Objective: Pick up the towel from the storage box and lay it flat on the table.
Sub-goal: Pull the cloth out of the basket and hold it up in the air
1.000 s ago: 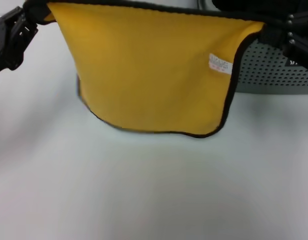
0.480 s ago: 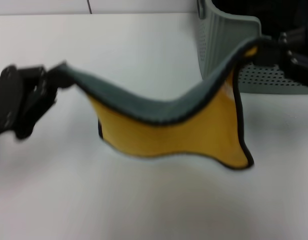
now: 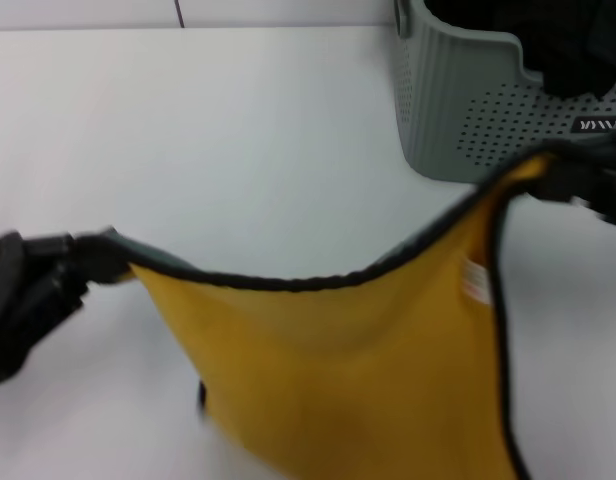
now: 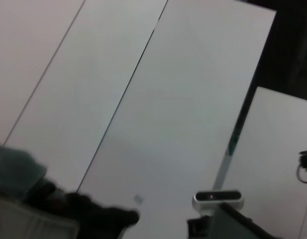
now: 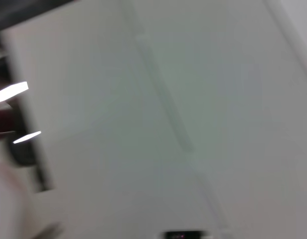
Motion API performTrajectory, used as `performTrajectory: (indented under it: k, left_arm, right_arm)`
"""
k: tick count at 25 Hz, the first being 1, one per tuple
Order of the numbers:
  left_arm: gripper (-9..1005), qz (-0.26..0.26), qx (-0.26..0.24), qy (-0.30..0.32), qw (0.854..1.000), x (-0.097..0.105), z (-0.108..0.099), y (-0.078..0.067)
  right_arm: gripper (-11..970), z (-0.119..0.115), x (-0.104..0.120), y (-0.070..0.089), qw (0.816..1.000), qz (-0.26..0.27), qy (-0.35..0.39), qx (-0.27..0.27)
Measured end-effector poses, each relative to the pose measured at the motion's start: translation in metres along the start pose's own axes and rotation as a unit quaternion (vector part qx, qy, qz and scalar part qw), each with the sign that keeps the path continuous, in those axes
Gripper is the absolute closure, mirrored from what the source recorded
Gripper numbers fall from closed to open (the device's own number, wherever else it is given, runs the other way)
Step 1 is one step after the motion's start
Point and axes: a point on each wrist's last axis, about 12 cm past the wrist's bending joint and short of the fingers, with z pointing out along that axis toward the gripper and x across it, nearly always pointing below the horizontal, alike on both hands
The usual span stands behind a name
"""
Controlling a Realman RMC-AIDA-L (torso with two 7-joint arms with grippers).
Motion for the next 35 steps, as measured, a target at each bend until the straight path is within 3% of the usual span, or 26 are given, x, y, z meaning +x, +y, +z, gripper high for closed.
performTrajectory:
  k: [4,9,12,17,25,35]
  left_arm:
    - [982,-0.030,-0.032,0.041,0.998,0.019,0.009,0.018]
    - [982,-0.060,-0.090,0.115,0.987,0.044,0.045,0.058]
    - [982,-0.054,-0.111,0.144,0.982,0.050,0.069,0.078]
    - [982,-0.018,-0.134,0.159,0.978,0.051,0.096,0.095]
    - [982,0.018,-0.188,0.150,0.970,0.041,0.104,0.115]
    - [981,0.059,-0.220,0.179,0.957,0.029,0.113,0.134]
  right_arm:
    - [908,-0.011,0.024,-0.023,0.992,0.046,0.016,0.118]
    - [904,-0.015,0.051,-0.046,0.969,0.077,0.066,0.227]
    - [902,-0.012,0.057,-0.054,0.962,0.078,0.087,0.249]
    - [899,-0.012,0.062,-0.069,0.944,0.074,0.105,0.304]
    - [894,-0.020,0.064,-0.084,0.920,0.068,0.107,0.370]
    - [887,-0.015,0.063,-0.099,0.908,0.071,0.117,0.396]
